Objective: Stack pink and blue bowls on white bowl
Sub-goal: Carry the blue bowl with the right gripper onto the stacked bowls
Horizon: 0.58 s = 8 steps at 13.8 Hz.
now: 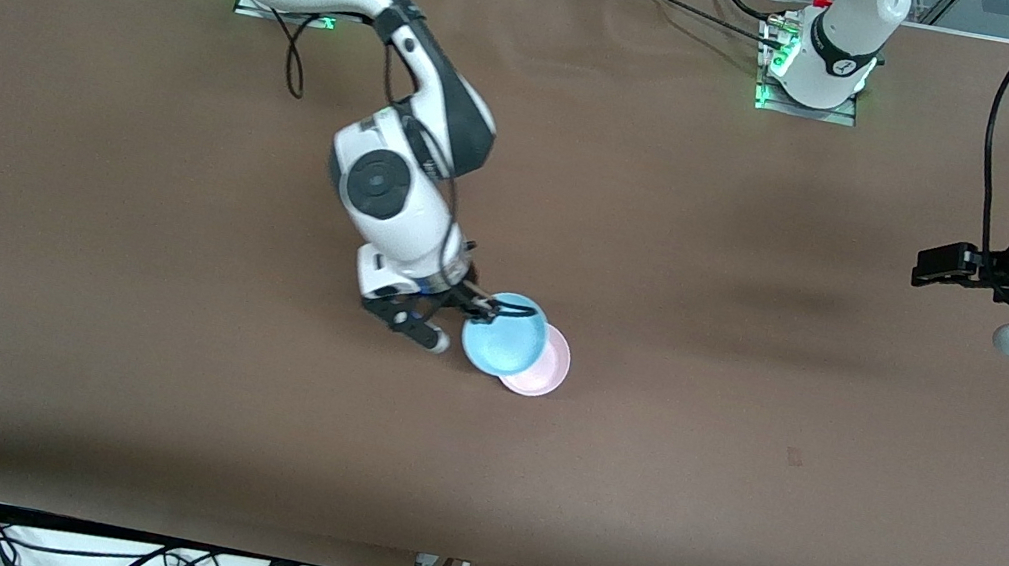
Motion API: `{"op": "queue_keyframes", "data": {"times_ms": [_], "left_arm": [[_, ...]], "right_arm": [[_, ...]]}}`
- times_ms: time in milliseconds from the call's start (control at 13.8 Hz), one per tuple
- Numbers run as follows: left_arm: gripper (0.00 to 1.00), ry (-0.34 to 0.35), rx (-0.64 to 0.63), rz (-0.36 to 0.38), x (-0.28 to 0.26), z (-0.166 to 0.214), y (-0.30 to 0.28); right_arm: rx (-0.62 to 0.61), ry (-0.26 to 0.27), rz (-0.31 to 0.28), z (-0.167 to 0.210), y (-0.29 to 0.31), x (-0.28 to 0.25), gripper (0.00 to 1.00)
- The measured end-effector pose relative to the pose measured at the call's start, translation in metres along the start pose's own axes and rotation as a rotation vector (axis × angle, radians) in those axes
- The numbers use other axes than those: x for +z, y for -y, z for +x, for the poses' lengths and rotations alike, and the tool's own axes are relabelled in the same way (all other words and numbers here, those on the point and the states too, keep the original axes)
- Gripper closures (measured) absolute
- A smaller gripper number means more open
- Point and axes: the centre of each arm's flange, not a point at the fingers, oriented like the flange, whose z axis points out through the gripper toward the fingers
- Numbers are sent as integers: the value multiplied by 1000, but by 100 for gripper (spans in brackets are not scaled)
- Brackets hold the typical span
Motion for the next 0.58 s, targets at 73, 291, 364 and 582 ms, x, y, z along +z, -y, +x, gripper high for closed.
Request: {"op": "queue_keyframes", "data": {"times_ms": [73,291,364,582], "left_arm": [[0,0,0,0,0,0,0],[0,1,0,0,0,0,0],[0,0,0,0,0,0,0],[0,0,0,0,0,0,0]], "right_arm": [[8,-2,6,-4,2,7,97],[18,-15,29,-2,9,14,97],[18,-26,33,-3,13,15,97],[-4,-70,18,-10,19,33,97]]}}
